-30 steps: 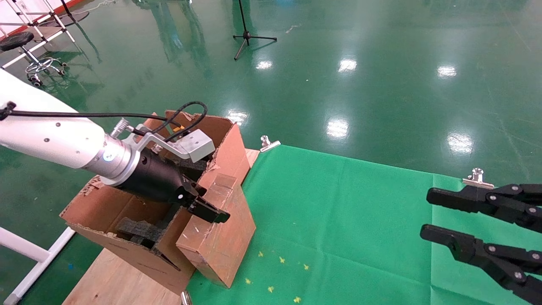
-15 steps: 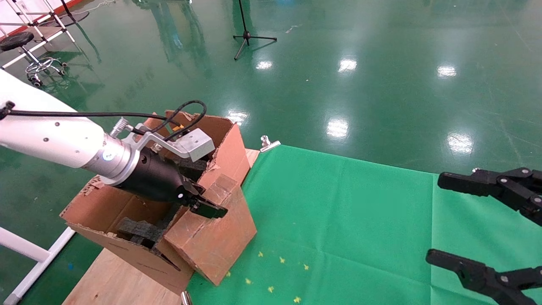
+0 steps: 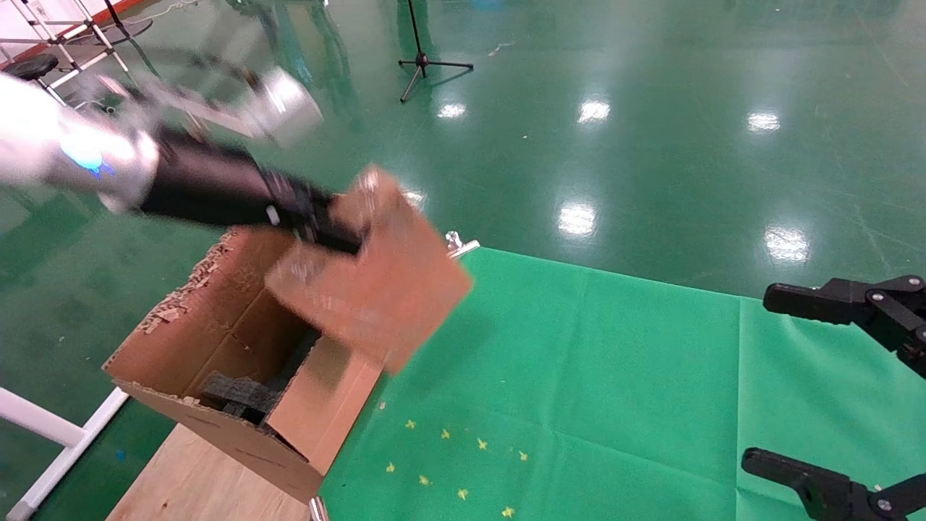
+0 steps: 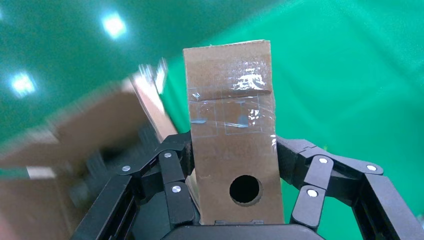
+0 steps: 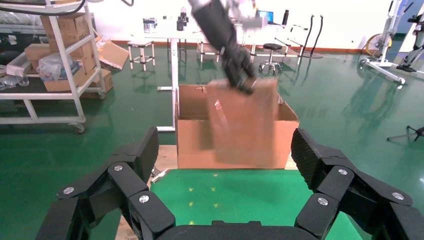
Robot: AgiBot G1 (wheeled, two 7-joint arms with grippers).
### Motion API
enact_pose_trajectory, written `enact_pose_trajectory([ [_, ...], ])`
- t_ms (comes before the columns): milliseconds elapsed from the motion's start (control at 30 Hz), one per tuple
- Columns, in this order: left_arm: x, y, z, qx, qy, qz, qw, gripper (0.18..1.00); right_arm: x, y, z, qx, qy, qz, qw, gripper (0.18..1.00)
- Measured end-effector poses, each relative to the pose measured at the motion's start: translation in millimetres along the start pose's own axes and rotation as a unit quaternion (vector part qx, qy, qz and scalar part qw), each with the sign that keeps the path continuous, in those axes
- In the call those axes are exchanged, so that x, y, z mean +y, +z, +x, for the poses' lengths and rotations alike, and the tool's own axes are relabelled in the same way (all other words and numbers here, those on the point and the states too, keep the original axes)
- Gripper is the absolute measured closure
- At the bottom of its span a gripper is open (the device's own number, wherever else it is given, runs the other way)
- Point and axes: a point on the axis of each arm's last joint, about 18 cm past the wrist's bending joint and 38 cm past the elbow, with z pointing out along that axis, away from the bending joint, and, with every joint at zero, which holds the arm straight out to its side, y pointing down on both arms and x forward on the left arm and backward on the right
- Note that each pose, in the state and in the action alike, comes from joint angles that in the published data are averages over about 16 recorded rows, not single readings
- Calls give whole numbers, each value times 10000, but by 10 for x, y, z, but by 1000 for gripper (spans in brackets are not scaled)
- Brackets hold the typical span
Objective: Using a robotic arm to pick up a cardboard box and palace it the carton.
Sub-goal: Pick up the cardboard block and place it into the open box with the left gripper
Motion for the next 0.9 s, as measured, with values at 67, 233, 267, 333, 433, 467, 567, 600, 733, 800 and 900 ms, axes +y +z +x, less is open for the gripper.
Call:
enact_pose_trajectory([
  [67,-99,-185,-97,-102,26,275,9996,800,0,0,0,0,0,0,10000,246],
  [233,-227,-652,-390,-429,97,778,9960,814,0,0,0,0,0,0,10000,209],
  [267,-223,-736,-458,-508,107,830,9952,816,0,0,0,0,0,0,10000,202],
  [333,-179,-882,-604,-670,104,871,9939,819,0,0,0,0,0,0,10000,191],
  [433,-38,-1032,-829,-890,41,789,9929,820,0,0,0,0,0,0,10000,183],
  [467,25,-1060,-900,-948,9,728,9928,821,0,0,0,0,0,0,10000,181],
  [567,233,-1090,-1095,-1081,-94,491,9929,821,0,0,0,0,0,0,10000,179],
  [600,303,-1080,-1153,-1113,-126,402,9929,822,0,0,0,0,0,0,10000,179],
  [733,569,-972,-1353,-1218,-240,37,9923,823,0,0,0,0,0,0,10000,178],
  [800,688,-880,-1436,-1266,-289,-148,9914,823,0,0,0,0,0,0,10000,178],
  [900,833,-718,-1537,-1342,-336,-403,9896,824,0,0,0,0,0,0,10000,178],
])
